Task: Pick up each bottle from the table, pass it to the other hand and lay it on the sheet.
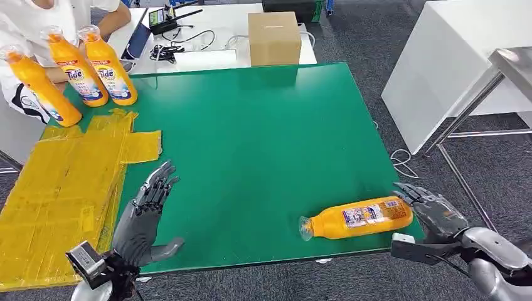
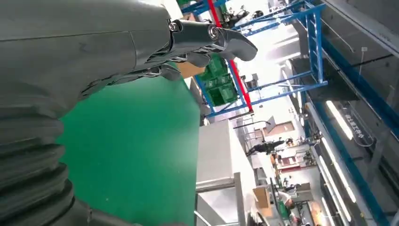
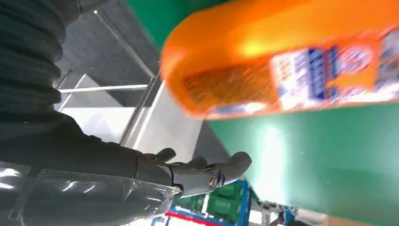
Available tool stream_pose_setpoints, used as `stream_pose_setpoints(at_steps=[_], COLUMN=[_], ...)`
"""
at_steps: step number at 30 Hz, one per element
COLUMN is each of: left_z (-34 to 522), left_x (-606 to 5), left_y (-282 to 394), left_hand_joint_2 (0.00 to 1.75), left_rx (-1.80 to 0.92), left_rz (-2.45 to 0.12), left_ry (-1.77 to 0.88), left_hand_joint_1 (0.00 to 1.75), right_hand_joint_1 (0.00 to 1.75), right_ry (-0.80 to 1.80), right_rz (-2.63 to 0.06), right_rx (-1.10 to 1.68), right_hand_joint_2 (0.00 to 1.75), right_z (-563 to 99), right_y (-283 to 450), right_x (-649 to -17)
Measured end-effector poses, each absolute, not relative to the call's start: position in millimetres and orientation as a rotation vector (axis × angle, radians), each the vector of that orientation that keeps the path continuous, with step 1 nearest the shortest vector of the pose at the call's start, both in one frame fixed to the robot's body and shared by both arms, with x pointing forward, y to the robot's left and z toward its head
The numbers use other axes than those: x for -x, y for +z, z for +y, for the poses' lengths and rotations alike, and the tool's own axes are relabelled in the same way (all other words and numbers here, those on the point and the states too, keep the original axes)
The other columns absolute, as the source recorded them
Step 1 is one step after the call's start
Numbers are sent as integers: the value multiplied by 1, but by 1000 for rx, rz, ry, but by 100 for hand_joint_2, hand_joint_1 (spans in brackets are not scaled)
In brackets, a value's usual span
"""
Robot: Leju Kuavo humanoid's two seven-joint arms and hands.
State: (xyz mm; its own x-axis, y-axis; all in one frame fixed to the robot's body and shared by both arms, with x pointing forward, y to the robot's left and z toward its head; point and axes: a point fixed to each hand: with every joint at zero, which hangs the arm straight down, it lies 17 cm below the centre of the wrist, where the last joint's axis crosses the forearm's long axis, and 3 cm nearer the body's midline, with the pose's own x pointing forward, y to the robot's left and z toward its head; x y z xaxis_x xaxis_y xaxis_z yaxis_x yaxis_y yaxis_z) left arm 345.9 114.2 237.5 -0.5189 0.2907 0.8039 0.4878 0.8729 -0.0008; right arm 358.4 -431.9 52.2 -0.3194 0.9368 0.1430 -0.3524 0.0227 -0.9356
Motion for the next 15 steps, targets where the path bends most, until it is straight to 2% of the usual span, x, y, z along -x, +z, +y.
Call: stream_pose_setpoints(at_steps=[15], left_z=[113], left_x=[-351], left_y=[233], left_hand_joint_2=[175], left_rx=[542], left_rz=[-2135], left_ry=[-289], left_hand_joint_1=[0], right_hand_joint_1=[0], right_ry=[1520], right_rz=[-1215], right_rx=[670], right_hand_joint_2=[175], right_z=[-406], right_y=[19], right_x=[-363])
